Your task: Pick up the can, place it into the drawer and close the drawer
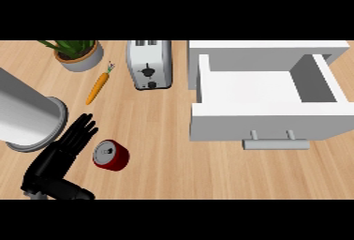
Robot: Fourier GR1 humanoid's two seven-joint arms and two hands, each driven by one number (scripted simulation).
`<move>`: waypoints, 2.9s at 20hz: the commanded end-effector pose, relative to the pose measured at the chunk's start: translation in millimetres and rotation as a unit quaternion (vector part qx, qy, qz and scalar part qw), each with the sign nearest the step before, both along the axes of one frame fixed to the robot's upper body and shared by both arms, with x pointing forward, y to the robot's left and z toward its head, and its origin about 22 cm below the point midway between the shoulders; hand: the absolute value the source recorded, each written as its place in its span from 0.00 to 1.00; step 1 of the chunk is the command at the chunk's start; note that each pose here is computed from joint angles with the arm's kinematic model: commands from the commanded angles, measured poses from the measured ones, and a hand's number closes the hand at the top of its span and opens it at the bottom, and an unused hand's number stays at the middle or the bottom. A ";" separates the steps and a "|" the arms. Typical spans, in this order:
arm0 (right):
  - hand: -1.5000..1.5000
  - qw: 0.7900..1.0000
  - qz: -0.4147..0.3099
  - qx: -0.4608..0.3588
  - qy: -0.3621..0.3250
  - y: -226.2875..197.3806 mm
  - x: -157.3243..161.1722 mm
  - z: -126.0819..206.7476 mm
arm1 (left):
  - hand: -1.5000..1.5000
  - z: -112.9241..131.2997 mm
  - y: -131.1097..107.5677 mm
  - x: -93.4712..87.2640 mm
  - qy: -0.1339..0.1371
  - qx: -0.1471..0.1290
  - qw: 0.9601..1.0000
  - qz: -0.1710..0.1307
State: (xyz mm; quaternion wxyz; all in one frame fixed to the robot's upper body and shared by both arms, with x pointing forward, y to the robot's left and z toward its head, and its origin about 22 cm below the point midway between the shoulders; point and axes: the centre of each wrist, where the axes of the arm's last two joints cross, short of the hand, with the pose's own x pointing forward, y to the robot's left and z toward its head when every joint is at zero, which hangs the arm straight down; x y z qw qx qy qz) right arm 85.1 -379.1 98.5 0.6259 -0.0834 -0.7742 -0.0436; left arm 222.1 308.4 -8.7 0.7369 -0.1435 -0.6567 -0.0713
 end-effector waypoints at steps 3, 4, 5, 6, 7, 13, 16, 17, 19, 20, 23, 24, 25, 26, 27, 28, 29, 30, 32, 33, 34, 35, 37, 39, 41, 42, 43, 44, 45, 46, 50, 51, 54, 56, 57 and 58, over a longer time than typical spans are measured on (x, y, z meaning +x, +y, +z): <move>0.00 1.000 0.001 -0.006 0.007 12.0 -8.2 8.8 | 0.00 -35.2 20.5 0.5 0.007 0.013 1.000 0.016; 0.00 1.000 0.001 -0.004 -0.003 -0.7 -6.1 0.3 | 0.00 -41.4 -8.0 18.4 0.010 0.023 1.000 0.013; 0.00 1.000 0.001 0.002 -0.003 -10.0 -8.5 -17.0 | 0.00 -30.9 27.6 6.8 0.006 0.013 0.999 0.029; 0.00 1.000 -0.002 -0.003 -0.003 10.5 -4.9 0.5 | 0.00 -42.2 26.4 -4.7 0.014 0.011 1.000 0.015; 0.00 1.000 -0.001 0.000 -0.006 -4.9 2.0 2.1 | 0.00 -53.2 31.5 3.7 0.013 0.003 1.000 0.022; 0.00 1.000 0.006 -0.001 -0.002 -3.1 -3.0 7.4 | 0.00 -95.4 34.8 -10.1 0.025 0.019 0.999 0.010; 0.00 1.000 -0.005 -0.002 -0.001 0.3 -15.5 22.4 | 0.00 -92.1 31.8 14.9 0.038 0.007 0.999 0.010; 0.00 1.000 -0.006 -0.004 -0.006 -4.5 -12.6 6.3 | 0.00 -82.0 36.9 12.6 0.039 -0.006 0.999 0.012; 0.00 1.000 0.000 -0.013 0.010 -2.4 -14.8 21.2 | 0.00 -94.9 28.7 19.4 0.042 -0.008 0.999 0.014; 0.00 1.000 -0.002 0.003 -0.006 2.3 -14.6 5.3 | 0.00 -109.8 8.5 13.8 0.052 -0.001 0.999 0.007; 0.00 1.000 0.000 0.005 -0.008 2.1 -0.9 3.4 | 0.00 -114.7 19.2 24.2 0.052 -0.017 0.998 0.002; 0.00 1.000 -0.002 -0.005 -0.003 -17.5 -24.1 17.0 | 0.00 -115.2 12.5 23.9 0.051 -0.005 0.999 0.009; 0.00 1.000 0.006 -0.006 -0.004 -14.2 -18.8 15.3 | 0.00 -114.7 21.8 19.7 0.054 -0.018 0.998 0.002; 0.00 1.000 0.000 -0.003 0.003 -17.9 -14.1 10.4 | 0.00 -115.4 -1.7 13.1 0.063 -0.023 0.998 -0.002; 0.00 1.000 0.003 0.001 -0.001 2.5 -25.3 11.2 | 0.00 -113.6 -12.6 36.5 0.058 -0.022 0.998 -0.006; 0.00 1.000 -0.009 0.000 -0.006 1.7 4.7 5.9 | 0.00 -107.0 17.2 23.2 0.054 -0.028 0.998 -0.005; 0.00 1.000 0.002 -0.001 -0.010 1.4 -20.6 19.3 | 0.00 -109.8 0.3 34.6 0.050 -0.035 0.998 0.008; 0.00 1.000 0.006 0.000 -0.008 -2.9 -18.1 17.0 | 0.00 -115.8 -14.8 38.3 0.058 -0.044 0.997 0.011; 0.00 1.000 0.007 -0.001 0.000 -4.3 -28.3 29.9 | 0.00 -111.0 -3.1 36.4 0.061 -0.056 0.996 0.013; 0.00 1.000 0.010 0.000 0.000 -11.4 -27.3 25.2 | 0.00 -131.2 -30.0 26.7 0.066 -0.055 0.996 0.017; 0.00 1.000 0.006 0.002 0.005 6.2 -21.5 15.8 | 1.00 -122.3 -7.9 39.0 0.065 -0.056 0.996 0.016; 0.00 1.000 0.007 0.004 -0.008 -20.5 -6.7 17.9 | 1.00 -121.7 -16.7 40.9 0.060 -0.070 0.996 0.006; 0.00 1.000 0.013 0.010 0.006 8.9 -16.8 22.1 | 1.00 -117.6 -32.9 50.2 0.073 -0.087 0.993 -0.026; 0.00 1.000 0.009 0.003 0.001 8.4 -24.3 11.5 | 1.00 -113.0 -25.1 41.7 0.079 -0.094 0.991 -0.060; 0.00 1.000 0.003 0.012 0.003 -8.3 -24.0 19.0 | 1.00 -105.9 -30.9 55.7 0.055 -0.098 0.992 -0.061; 0.00 1.000 0.005 0.005 0.000 0.5 -31.6 23.3 | 1.00 -103.2 -26.2 52.7 0.054 -0.108 0.991 -0.059; 0.00 1.000 -0.004 0.010 0.001 -1.1 -18.0 9.3 | 1.00 -102.5 -31.2 41.3 0.045 -0.108 0.990 -0.079; 0.00 1.000 0.000 0.008 0.005 8.8 -9.0 15.5 | 1.00 -94.7 -51.4 55.0 0.041 -0.120 0.988 -0.089; 0.00 1.000 0.006 0.013 0.004 -8.9 -25.3 19.5 | 1.00 -91.0 -51.1 58.0 0.029 -0.116 0.989 -0.087; 0.00 1.000 0.003 0.012 -0.001 7.9 -26.8 18.8 | 1.00 -98.7 -43.8 55.4 0.032 -0.131 0.986 -0.098; 0.00 1.000 0.000 0.013 0.000 -10.2 -24.5 11.0 | 1.00 -75.8 -48.4 62.6 -0.005 -0.138 0.990 -0.012; 0.00 1.000 -0.004 0.013 -0.004 5.9 -15.7 13.7 | 1.00 -76.2 -45.7 72.9 -0.010 -0.138 0.989 0.043; 0.00 1.000 -0.001 0.014 -0.007 4.1 -26.5 16.6 | 1.00 -71.9 -33.4 71.0 -0.033 -0.133 0.974 0.178; 0.00 1.000 0.001 0.009 -0.002 13.7 -18.9 21.2 | 1.00 -54.5 -56.5 82.6 -0.038 -0.142 0.974 0.170; 0.00 1.000 -0.001 0.015 -0.004 17.2 -26.7 19.8 | 1.00 -61.1 -67.5 74.6 -0.040 -0.142 0.975 0.168; 0.00 1.000 0.004 0.012 0.001 10.0 -18.0 15.9 | 1.00 -52.4 -80.2 80.9 -0.041 -0.136 0.975 0.169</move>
